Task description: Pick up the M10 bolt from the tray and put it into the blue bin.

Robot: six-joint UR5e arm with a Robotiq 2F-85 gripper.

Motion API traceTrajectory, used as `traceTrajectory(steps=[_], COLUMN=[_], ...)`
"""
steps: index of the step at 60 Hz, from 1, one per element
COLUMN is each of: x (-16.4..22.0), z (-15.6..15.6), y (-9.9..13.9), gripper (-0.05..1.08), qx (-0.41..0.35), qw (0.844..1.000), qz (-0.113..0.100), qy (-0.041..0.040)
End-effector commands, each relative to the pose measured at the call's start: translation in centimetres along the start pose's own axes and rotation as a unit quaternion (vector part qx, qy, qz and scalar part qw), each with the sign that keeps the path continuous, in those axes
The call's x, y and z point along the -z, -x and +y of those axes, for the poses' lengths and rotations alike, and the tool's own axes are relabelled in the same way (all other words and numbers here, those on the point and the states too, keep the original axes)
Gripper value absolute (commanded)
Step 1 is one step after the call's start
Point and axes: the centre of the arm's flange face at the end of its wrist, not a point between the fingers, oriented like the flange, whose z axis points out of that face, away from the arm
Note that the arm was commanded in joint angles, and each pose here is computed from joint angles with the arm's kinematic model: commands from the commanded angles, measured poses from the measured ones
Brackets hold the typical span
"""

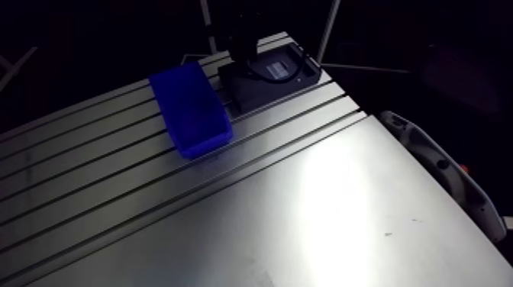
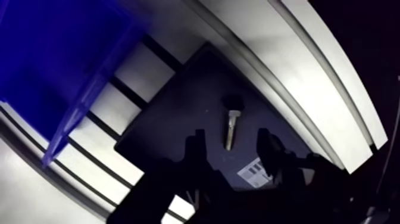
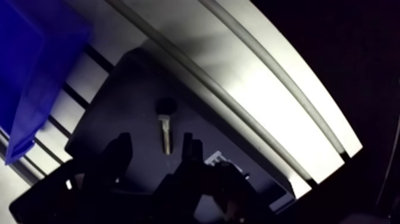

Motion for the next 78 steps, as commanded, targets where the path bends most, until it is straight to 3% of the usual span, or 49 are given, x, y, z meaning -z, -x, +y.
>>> traceTrajectory(steps=[1, 8, 27, 56, 66, 78], x=[-0.4, -0.8, -1.6, -1.9, -1.9, -2.0], z=[-0.3, -0.5, -0.6, -0.6, -0.6, -0.4], y=[-0.1, -0.2, -0.3, -0.3, -0.4, -0.3], gripper=[0.44, 0.44, 0.44, 0.44, 0.5, 0.53], qx=[0.001, 0.001, 0.002, 0.003, 0.002, 0.001], qw=[1.0, 1.0, 1.0, 1.0, 1.0, 1.0], qz=[-0.001, -0.002, 0.0, 0.0, 0.0, 0.002], qy=[0.0012, -0.0017, 0.0025, 0.0003, 0.0, 0.0051])
